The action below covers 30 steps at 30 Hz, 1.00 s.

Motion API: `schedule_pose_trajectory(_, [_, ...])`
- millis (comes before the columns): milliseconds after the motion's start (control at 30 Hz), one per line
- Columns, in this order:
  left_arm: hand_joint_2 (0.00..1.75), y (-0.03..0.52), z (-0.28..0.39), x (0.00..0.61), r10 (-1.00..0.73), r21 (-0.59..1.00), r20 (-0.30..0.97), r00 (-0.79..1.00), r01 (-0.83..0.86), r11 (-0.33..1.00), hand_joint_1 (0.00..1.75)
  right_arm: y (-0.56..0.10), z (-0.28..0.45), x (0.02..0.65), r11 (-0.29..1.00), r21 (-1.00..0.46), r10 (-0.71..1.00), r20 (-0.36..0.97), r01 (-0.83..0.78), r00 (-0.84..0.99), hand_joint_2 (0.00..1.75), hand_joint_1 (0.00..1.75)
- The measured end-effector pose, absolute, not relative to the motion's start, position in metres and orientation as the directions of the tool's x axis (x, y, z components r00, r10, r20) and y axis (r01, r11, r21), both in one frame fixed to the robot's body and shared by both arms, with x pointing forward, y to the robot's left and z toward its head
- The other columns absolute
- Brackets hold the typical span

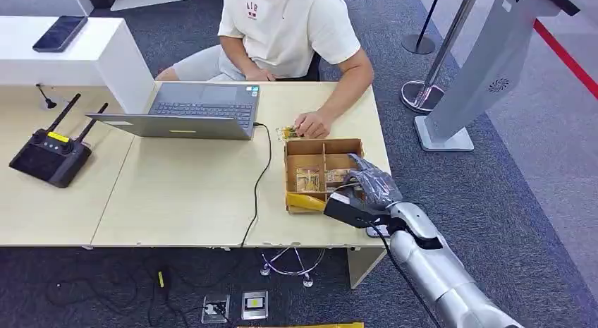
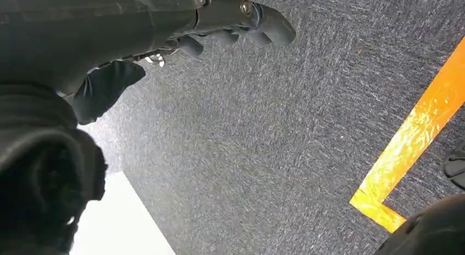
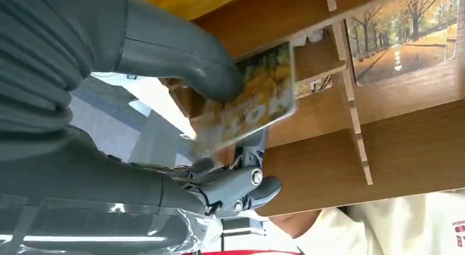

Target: Pass the card to the sensor for recognition and then transmit it.

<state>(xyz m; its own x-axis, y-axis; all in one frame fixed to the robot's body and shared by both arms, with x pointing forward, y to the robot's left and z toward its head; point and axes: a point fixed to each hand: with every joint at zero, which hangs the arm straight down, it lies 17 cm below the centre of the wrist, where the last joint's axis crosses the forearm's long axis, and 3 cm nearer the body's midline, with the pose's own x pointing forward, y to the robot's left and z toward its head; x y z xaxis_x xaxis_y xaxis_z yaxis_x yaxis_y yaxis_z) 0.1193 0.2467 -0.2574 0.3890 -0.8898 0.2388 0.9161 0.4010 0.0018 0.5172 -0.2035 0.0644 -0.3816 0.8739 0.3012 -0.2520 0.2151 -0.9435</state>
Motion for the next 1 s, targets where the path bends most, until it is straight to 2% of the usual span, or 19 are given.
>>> schedule_pose_trajectory(200, [0.00,0.245,-0.257,0.119,-0.889,0.001,0.242,0.388,0.916,0.400,0.00,-0.204,0.064,0.519,0.224,-0.940,0.873,0.311,-0.257,-0.375,1.75,1.66])
schedule_pose_trajectory(333, [0.00,0.245,-0.257,0.119,-0.889,0.001,0.242,0.388,0.917,0.400,0.00,-0.205,0.063,0.520,0.224,-0.939,0.875,0.311,-0.260,-0.371,1.75,1.68])
schedule_pose_trajectory(367, [0.00,0.245,-0.257,0.119,-0.889,0.001,0.242,0.388,0.917,0.400,0.00,-0.205,0.062,0.520,0.224,-0.939,0.875,0.312,-0.261,-0.369,1.75,1.73])
schedule_pose_trajectory(1000, [0.00,0.246,-0.257,0.119,-0.893,0.003,0.241,0.380,0.920,0.392,0.00,-0.212,0.091,0.539,0.266,-0.947,0.876,0.315,-0.180,-0.364,1.75,1.75])
